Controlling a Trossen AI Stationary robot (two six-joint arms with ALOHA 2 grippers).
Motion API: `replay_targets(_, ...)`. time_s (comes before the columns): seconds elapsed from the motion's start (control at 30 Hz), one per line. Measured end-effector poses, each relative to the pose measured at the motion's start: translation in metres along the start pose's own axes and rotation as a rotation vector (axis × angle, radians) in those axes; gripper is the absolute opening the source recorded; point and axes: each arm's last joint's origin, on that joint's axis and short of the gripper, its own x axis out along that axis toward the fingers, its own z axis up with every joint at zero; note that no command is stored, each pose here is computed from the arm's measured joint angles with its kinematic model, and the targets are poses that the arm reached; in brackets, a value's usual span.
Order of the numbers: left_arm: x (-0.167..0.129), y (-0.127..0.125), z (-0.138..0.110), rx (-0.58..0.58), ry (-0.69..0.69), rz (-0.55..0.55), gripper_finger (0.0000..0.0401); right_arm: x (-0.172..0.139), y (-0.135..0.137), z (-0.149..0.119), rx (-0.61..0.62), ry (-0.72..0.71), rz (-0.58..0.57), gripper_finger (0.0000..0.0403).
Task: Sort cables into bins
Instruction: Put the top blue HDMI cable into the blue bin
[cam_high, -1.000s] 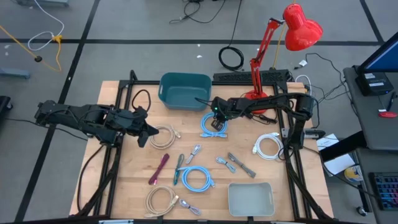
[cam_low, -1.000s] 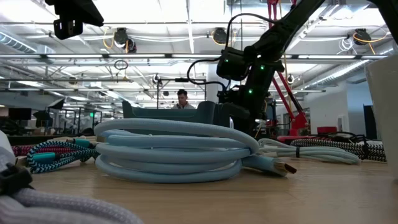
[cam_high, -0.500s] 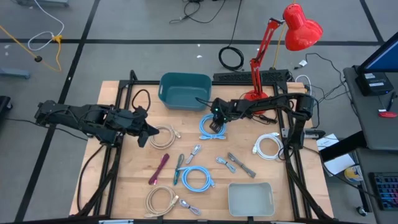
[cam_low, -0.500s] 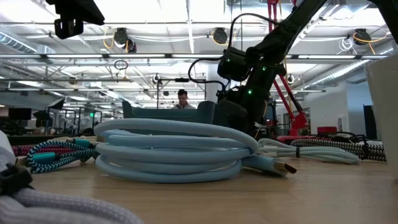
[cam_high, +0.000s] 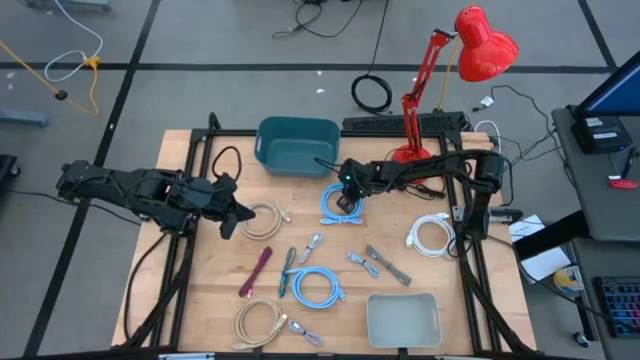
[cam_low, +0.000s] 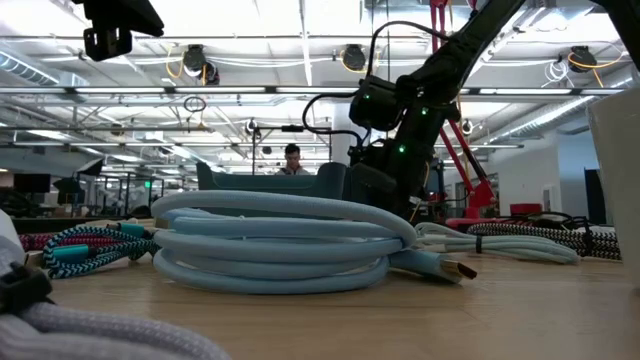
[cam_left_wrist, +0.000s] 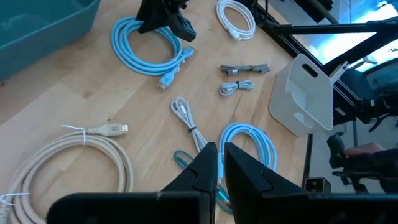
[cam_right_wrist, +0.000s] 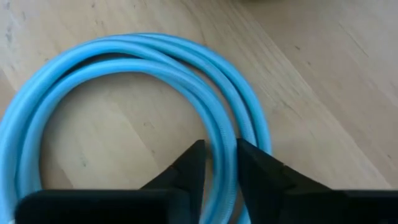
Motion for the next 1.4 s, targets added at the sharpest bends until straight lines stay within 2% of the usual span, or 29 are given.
replay_targets(0.2,0.0,0.0,0.0,-0.001,0.001,-0.002,0.0031,0.0,0.0,0.0,0.0,0.0,-0.004,0.002)
replay_targets(0.6,0.0,0.0,0.0,0.0,-0.014,0.01,0.0031,-0.007,0.0,-0.001,0.076,0.004,-0.015,0.0017)
replay_targets(0.73,0.0,0.0,0.001,0.012,-0.028,0.015,0.0031,-0.023,0.001,-0.004,0.079,0.01,-0.002,0.0014)
replay_targets(1.03,0.0,0.0,0.001,0.023,-0.037,0.023,0.0031,-0.077,0.006,-0.009,0.087,-0.073,0.044,0.0007)
replay_targets(1.23,0.0,-0.002,0.004,0.046,-0.065,0.013,0.0031,-0.109,0.018,-0.002,0.082,-0.17,0.104,0.0007)
replay_targets(1.4,0.0,-0.001,0.006,0.052,-0.083,0.014,0.0031,-0.137,0.031,0.015,0.07,-0.267,0.132,0.0007)
